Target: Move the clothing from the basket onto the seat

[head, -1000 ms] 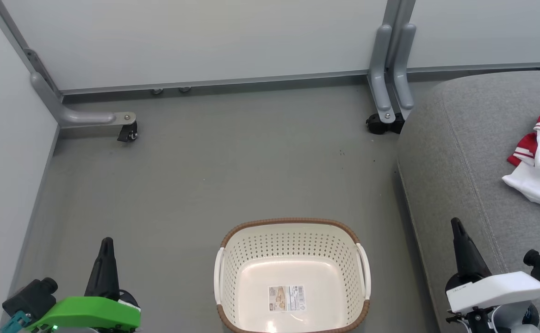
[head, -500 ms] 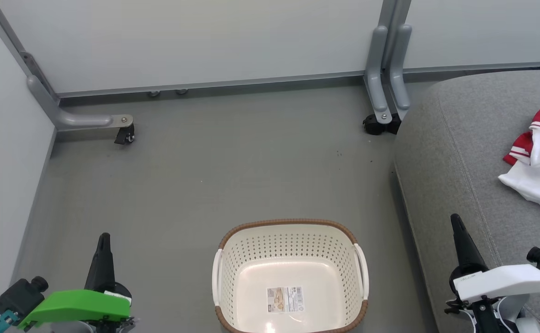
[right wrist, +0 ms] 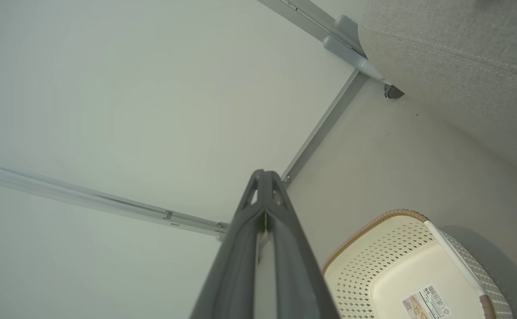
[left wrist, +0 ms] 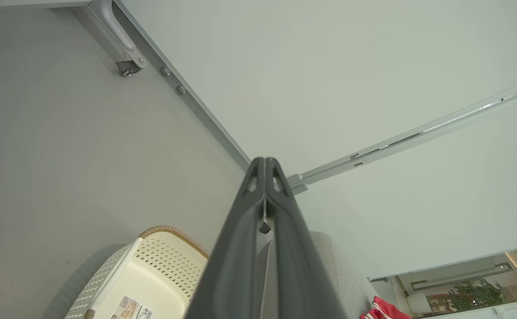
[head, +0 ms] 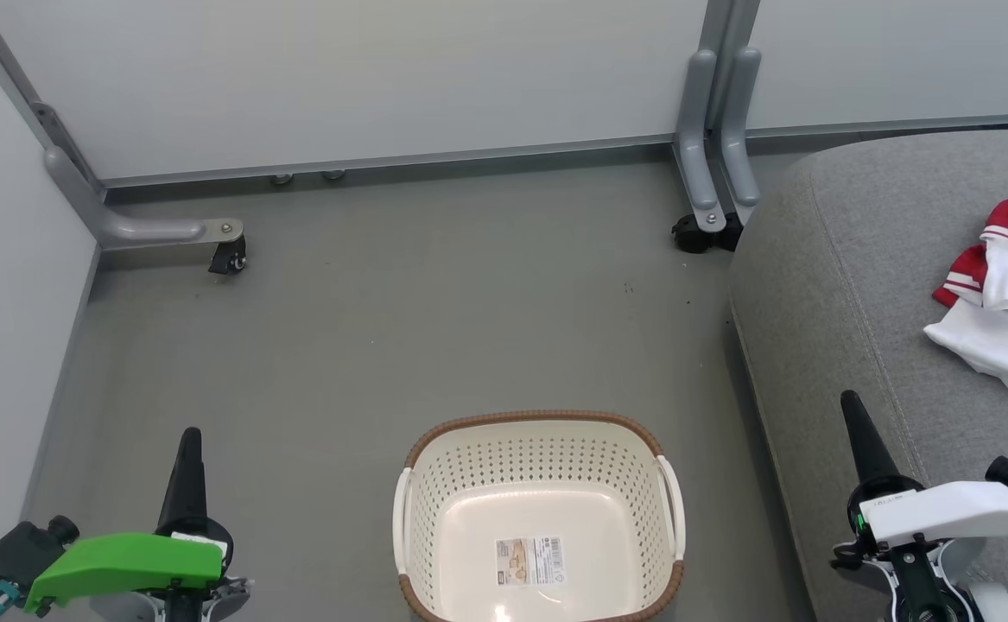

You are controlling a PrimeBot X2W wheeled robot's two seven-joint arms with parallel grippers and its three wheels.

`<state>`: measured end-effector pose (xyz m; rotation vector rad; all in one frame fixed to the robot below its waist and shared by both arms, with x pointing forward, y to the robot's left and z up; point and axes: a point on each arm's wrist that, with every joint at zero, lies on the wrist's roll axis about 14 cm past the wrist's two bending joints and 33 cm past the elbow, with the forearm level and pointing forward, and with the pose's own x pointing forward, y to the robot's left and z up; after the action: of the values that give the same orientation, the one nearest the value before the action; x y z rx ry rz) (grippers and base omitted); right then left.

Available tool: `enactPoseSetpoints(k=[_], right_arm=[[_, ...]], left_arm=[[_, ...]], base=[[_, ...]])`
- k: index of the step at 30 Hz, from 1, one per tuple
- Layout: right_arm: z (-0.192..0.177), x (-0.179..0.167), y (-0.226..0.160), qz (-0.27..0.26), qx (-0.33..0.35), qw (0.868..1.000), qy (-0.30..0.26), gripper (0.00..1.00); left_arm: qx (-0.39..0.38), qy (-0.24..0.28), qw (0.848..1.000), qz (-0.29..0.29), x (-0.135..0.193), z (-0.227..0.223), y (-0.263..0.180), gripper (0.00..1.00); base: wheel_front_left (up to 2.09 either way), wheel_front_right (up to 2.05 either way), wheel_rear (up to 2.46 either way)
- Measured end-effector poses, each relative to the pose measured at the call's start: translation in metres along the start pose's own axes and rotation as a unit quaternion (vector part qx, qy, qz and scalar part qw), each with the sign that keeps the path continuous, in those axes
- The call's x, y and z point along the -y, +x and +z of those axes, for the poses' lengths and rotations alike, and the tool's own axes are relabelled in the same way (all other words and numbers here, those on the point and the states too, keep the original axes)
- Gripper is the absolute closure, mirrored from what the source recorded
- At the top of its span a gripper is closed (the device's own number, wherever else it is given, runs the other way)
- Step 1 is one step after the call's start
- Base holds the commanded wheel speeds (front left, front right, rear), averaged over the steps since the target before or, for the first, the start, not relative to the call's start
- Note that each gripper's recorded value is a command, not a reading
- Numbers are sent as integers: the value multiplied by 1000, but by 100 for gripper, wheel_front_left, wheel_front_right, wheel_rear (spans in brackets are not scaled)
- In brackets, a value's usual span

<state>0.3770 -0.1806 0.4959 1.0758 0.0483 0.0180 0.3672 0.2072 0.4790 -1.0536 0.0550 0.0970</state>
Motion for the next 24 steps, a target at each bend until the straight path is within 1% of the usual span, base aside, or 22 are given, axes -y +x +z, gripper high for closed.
enactPoseSetpoints(k=[11,24], right_arm=[[4,1,3,-2,4,999,53,100],[9,2,5,-2,8,994,112,100]], left_arm=[[-2,-56,998,-6,5,1,4,100],[-4,-117,993,-15,11,3,8,100]], base=[[0,0,0],[0,0,0]])
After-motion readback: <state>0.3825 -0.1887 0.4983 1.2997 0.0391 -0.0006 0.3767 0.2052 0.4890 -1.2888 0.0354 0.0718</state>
